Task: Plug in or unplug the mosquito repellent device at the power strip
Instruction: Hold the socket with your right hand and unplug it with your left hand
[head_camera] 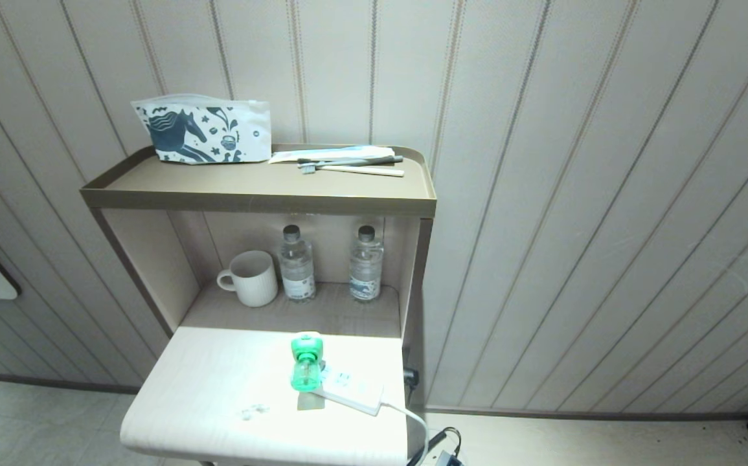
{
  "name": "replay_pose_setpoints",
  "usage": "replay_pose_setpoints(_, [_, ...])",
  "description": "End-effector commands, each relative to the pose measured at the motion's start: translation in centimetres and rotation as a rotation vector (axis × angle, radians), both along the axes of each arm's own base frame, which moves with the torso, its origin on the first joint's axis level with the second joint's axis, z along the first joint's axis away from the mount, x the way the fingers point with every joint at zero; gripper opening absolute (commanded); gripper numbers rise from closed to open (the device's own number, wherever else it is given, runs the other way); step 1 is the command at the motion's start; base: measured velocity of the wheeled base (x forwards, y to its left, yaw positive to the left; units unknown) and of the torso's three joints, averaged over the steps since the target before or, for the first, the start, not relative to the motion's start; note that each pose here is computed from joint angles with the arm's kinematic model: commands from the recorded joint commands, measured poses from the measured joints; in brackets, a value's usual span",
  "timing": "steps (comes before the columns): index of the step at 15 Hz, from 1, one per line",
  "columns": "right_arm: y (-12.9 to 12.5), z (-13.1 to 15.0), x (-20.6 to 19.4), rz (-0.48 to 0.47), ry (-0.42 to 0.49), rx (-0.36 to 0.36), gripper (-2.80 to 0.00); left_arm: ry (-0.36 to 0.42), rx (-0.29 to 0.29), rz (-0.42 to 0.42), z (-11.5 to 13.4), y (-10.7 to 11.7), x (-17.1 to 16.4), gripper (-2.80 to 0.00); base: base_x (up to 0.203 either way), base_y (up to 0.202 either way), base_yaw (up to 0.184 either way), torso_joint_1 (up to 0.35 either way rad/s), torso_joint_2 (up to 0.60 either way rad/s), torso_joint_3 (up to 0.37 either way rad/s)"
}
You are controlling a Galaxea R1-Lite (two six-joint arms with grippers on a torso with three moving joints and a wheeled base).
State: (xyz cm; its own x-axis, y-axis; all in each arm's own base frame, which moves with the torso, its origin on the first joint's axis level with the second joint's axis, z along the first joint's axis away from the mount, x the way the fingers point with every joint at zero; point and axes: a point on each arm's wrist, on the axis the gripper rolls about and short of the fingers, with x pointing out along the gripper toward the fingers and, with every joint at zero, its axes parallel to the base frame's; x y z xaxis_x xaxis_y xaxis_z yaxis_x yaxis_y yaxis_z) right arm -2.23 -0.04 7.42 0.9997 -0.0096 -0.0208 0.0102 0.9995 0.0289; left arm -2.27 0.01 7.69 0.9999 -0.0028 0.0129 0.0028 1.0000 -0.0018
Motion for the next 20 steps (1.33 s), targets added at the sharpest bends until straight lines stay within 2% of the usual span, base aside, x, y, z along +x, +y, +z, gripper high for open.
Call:
replay_pose_setpoints(1, [0.0,0.0,0.0,0.000,0.002,0.000,-2.80,-0.034,0.020,0.005,0.9,0.0,-0.3,-2.80,0.000,0.000,0.000,0.000,0.00,0.000])
replay_pose_setpoints(2, [0.0,0.0,0.0,0.000,0.001,0.000,-2.80,-0.053,0.025,0.005,1.6,0.0,-0.5,-2.80,0.000,0.000,0.000,0.000,0.00,0.000])
replay_pose_setpoints(3, [0.0,0.0,0.0,0.000,0.002,0.000,-2.80,-0.097,0.029,0.007,3.4,0.0,-1.0,-2.80,0.000,0.000,0.000,0.000,0.00,0.000])
replay_pose_setpoints(5, [0.0,0.0,0.0,0.000,0.002,0.000,-2.80,-0.145,0.032,0.004,8.6,0.0,-1.8,-2.80,0.000,0.000,0.000,0.000,0.00,0.000])
replay_pose_setpoints(7, [0.0,0.0,0.0,0.000,0.002,0.000,-2.80,-0.086,0.035,-0.007,13.1,0.0,-0.7,-2.80,0.000,0.000,0.000,0.000,0.00,0.000])
replay_pose_setpoints(9, [0.0,0.0,0.0,0.002,0.002,0.000,-2.80,0.020,0.034,-0.035,16.9,-0.1,1.5,-2.80,0.000,0.000,0.000,0.000,0.00,0.000])
replay_pose_setpoints(10, [0.0,0.0,0.0,0.002,0.002,0.000,-2.80,0.093,0.032,-0.048,18.9,-0.1,2.6,-2.80,0.000,0.000,0.000,0.000,0.00,0.000])
replay_pose_setpoints(11, [0.0,0.0,0.0,0.002,0.002,0.000,-2.80,0.207,0.024,-0.065,20.7,-0.2,3.7,-2.80,0.000,0.000,0.000,0.000,0.00,0.000])
replay_pose_setpoints(12, [0.0,0.0,0.0,0.002,0.002,0.000,-2.80,0.345,0.006,-0.100,22.0,-0.2,4.8,-2.80,0.000,0.000,0.000,0.000,0.00,0.000])
replay_pose_setpoints(14, [0.0,0.0,0.0,0.002,0.002,0.000,-2.80,0.683,-0.065,-0.215,23.1,-0.7,8.0,-2.80,0.000,0.000,0.000,0.000,0.00,0.000])
replay_pose_setpoints(17, [0.0,0.0,0.0,0.002,0.002,0.000,-2.80,1.108,-0.148,-0.376,21.6,-2.6,13.3,-2.80,0.000,0.000,0.000,0.000,0.00,0.000])
replay_pose_setpoints(19, [0.0,0.0,0.0,0.002,0.002,0.000,-2.80,1.294,-0.127,-0.472,19.8,-5.8,15.5,-2.80,0.000,0.000,0.000,0.000,0.00,0.000])
replay_pose_setpoints(20, [0.0,0.0,0.0,0.002,0.002,0.000,-2.80,1.356,-0.098,-0.482,18.6,-7.8,16.6,-2.80,0.000,0.000,0.000,0.000,0.00,0.000])
